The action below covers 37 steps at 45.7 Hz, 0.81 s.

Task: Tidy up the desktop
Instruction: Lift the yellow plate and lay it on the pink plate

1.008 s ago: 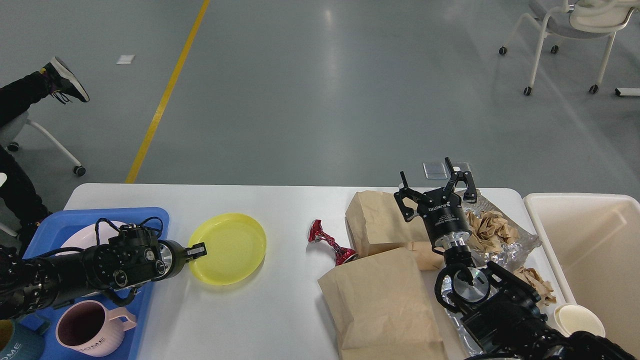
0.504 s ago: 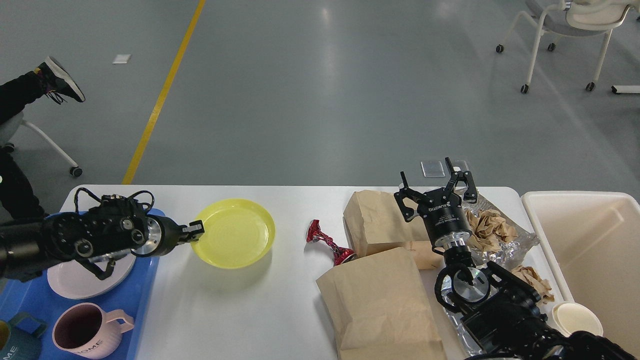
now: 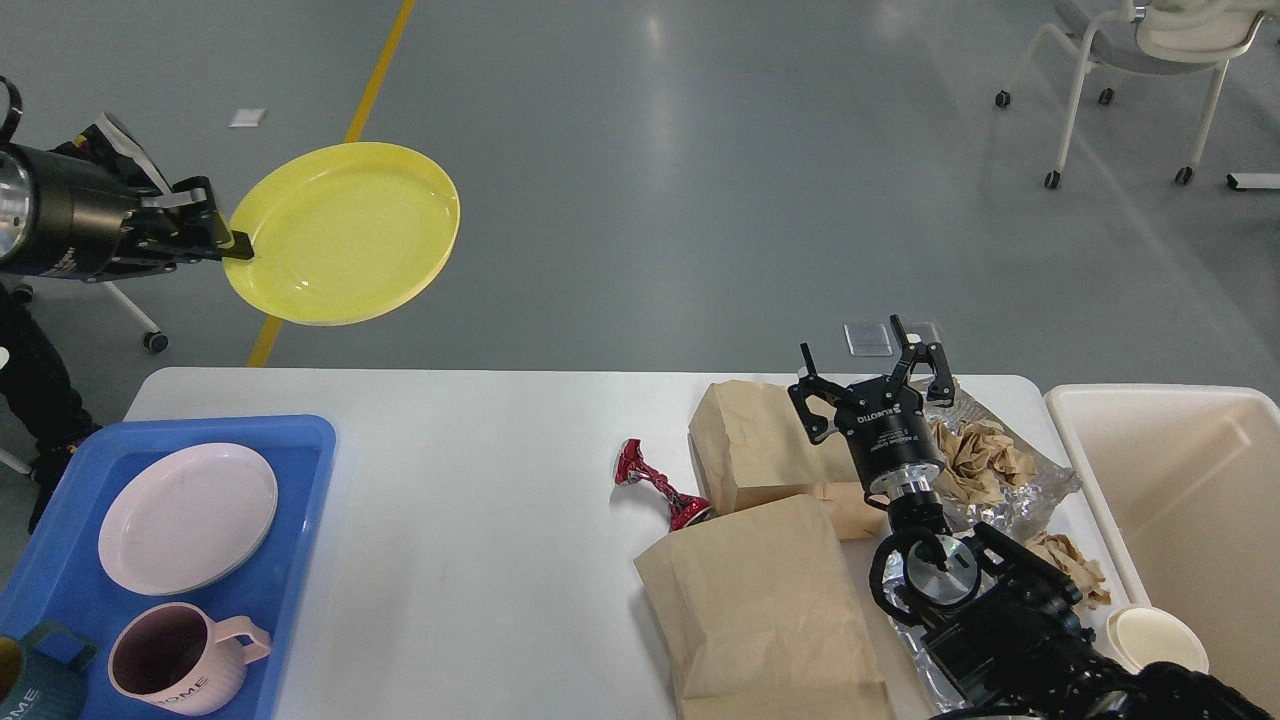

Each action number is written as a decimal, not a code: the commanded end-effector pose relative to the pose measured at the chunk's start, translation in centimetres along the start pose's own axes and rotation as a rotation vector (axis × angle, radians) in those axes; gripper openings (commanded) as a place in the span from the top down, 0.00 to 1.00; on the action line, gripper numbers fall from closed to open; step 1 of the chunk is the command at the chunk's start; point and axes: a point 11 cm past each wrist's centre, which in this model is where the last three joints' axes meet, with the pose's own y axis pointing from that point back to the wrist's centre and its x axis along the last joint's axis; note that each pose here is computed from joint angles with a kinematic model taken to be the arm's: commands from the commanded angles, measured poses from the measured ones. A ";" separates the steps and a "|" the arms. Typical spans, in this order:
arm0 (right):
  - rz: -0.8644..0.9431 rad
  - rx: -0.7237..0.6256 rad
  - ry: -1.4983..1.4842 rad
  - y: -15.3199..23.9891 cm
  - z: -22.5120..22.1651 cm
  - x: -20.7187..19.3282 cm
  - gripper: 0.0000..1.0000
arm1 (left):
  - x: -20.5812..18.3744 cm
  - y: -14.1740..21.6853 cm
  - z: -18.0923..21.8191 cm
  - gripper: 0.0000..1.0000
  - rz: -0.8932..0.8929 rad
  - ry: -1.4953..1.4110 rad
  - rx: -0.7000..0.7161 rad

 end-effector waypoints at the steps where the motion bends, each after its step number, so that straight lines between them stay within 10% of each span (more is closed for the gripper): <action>1: 0.000 0.000 0.000 0.0 0.0 0.0 0.00 | 0.3 1.1 -4.2 1.00 0.034 -0.007 0.089; 17: 0.000 0.000 0.000 0.0 0.0 0.0 0.00 | -0.1 0.7 -21.6 1.00 0.121 -0.087 0.364; 37: 0.002 0.000 0.001 0.0 0.0 0.0 0.00 | -7.0 -3.6 -28.4 1.00 0.050 -0.114 0.467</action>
